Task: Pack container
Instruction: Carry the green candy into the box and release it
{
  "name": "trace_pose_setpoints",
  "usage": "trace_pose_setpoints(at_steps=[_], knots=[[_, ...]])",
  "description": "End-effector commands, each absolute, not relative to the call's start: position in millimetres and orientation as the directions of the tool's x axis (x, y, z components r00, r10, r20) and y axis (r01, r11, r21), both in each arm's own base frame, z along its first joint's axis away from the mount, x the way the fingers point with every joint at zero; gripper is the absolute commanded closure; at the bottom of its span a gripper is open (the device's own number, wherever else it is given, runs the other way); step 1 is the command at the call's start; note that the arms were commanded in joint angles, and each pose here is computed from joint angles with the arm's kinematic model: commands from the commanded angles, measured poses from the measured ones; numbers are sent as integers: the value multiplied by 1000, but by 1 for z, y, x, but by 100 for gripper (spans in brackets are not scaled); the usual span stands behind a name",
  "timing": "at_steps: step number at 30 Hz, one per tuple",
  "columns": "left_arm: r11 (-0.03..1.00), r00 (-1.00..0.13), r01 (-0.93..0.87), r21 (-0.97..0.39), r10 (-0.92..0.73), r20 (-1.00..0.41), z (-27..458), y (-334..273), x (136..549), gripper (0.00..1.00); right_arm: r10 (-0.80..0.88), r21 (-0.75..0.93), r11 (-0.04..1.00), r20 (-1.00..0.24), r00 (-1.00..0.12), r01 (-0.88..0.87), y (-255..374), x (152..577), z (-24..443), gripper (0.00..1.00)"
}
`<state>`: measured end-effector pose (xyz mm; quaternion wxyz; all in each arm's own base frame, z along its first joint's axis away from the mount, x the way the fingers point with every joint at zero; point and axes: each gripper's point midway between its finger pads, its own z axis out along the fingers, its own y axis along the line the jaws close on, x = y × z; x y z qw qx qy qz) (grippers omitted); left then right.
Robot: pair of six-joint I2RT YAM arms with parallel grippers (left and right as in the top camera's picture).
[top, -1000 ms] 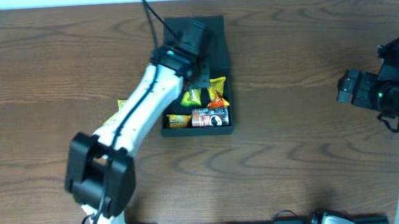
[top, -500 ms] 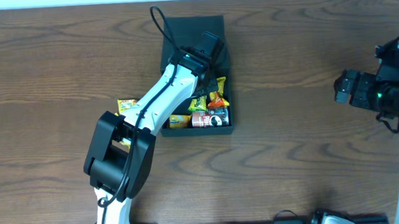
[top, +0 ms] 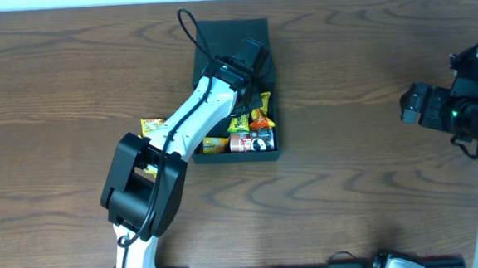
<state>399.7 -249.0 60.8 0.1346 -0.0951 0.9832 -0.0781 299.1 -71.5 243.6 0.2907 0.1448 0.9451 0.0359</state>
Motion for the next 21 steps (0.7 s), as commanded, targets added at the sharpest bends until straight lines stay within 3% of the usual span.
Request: trace_pose_setpoints(at_steps=[1,13,19,21], knots=[[968,-952,-164,-189,-206,-225,56,-257,396,94,308,164,951,-548,-778,262,-73,300,247,1],[972,-948,-170,-162,-206,-242,55,-252,398,94,309,164,951,-548,-778,262,-73,300,247,1],[973,-954,-154,-174,-192,-228,55,-255,396,23,309,164,951,-548,-778,262,-73,300,247,1],[975,-957,-141,-171,-178,-230,55,-255,396,18,309,165,951,-548,-778,261,-73,300,247,1]])
